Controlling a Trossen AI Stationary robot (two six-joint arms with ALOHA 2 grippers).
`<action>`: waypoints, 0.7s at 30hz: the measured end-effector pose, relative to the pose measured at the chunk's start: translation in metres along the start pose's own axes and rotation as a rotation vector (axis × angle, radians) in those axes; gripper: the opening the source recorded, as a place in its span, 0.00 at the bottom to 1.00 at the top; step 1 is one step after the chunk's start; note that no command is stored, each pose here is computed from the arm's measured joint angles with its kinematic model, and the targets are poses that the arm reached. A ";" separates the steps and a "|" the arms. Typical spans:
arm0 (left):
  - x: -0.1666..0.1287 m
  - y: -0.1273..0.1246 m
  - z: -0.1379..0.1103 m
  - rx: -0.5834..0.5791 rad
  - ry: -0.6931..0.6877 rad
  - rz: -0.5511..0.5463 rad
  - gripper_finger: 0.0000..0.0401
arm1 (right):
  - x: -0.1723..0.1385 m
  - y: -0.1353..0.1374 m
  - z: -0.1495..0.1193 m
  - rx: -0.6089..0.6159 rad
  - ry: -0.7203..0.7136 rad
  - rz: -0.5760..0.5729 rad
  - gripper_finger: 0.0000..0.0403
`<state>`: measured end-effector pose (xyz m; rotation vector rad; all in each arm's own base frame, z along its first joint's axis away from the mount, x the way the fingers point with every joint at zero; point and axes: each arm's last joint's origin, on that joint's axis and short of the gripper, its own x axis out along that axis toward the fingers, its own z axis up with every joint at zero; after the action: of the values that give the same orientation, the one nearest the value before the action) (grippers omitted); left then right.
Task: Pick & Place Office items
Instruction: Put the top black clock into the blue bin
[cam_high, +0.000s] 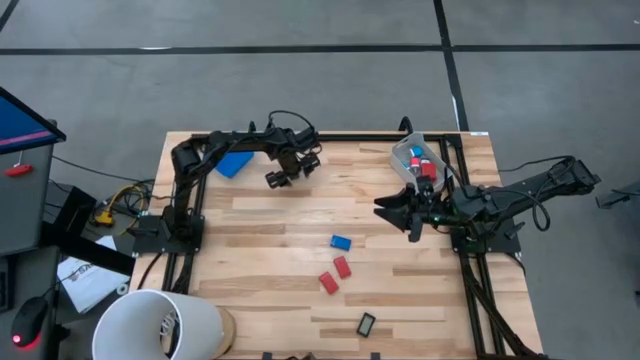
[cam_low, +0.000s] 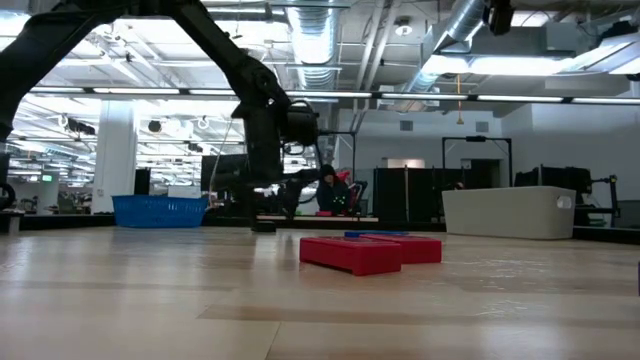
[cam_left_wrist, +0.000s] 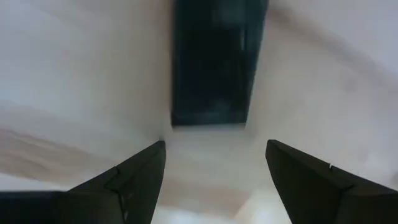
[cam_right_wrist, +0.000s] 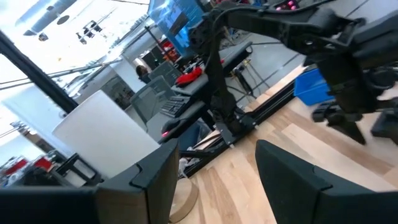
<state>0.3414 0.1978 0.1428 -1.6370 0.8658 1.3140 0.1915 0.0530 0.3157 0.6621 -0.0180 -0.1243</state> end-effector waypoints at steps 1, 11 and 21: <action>0.001 -0.001 -0.002 0.053 0.031 -0.010 0.68 | 0.000 0.000 0.000 0.001 0.005 0.010 0.51; -0.095 -0.016 -0.079 0.881 -0.103 -0.456 0.68 | 0.000 0.005 0.005 -0.064 -0.031 0.062 0.51; -0.189 -0.006 -0.053 1.055 -0.474 -0.510 0.64 | 0.001 0.003 0.013 -0.019 -0.096 0.071 0.51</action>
<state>0.3282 0.1541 0.3332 -0.5987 0.6043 0.6222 0.1924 0.0474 0.3282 0.6358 -0.1325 -0.0875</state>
